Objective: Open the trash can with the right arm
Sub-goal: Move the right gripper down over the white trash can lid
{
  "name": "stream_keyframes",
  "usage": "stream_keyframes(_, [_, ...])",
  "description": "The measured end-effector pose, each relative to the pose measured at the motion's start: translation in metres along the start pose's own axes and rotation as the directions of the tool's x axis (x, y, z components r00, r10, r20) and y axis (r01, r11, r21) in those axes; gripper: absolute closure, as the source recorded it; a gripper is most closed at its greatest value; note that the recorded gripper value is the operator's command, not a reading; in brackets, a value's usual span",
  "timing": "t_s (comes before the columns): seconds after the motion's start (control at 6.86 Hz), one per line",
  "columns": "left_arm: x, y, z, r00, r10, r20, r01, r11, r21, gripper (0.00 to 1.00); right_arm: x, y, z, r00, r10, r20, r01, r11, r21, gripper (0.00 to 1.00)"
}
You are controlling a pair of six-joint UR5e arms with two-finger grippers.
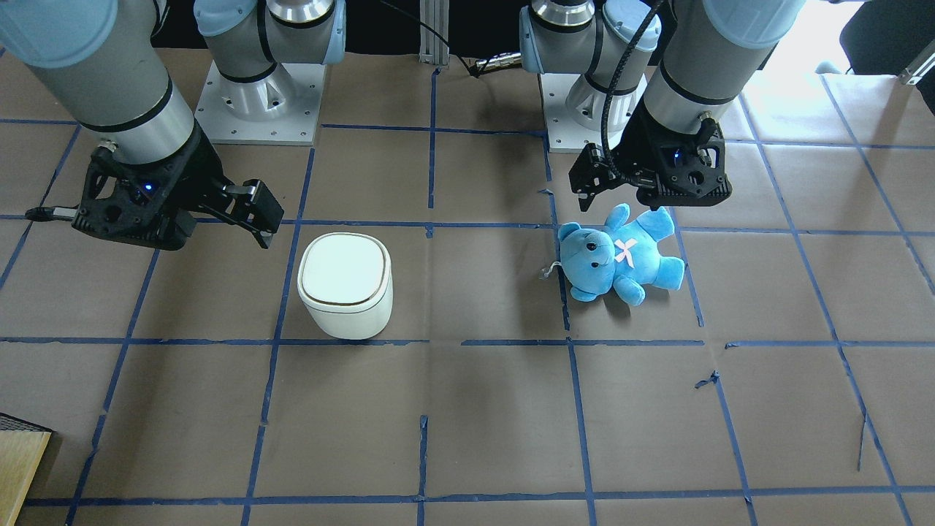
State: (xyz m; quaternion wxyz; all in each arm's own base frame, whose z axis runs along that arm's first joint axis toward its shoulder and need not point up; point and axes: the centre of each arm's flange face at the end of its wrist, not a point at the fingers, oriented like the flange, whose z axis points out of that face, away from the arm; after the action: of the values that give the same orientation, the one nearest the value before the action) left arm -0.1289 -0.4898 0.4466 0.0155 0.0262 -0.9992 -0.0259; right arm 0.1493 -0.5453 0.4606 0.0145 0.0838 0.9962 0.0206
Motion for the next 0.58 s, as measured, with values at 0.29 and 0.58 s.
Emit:
stream_keyframes(0.29, [0.000,0.000,0.000,1.000,0.000,0.000,0.000,1.000,0.000,0.00,-0.031,0.014,0.016,1.000,-0.024,0.009,0.024,0.999,-0.024,0.45])
stream_keyframes(0.58, [0.000,0.000,0.000,1.000,0.000,0.000,0.000,1.000,0.000,0.00,-0.053,0.029,0.055,0.999,-0.031,0.044,0.034,0.995,-0.089,0.96])
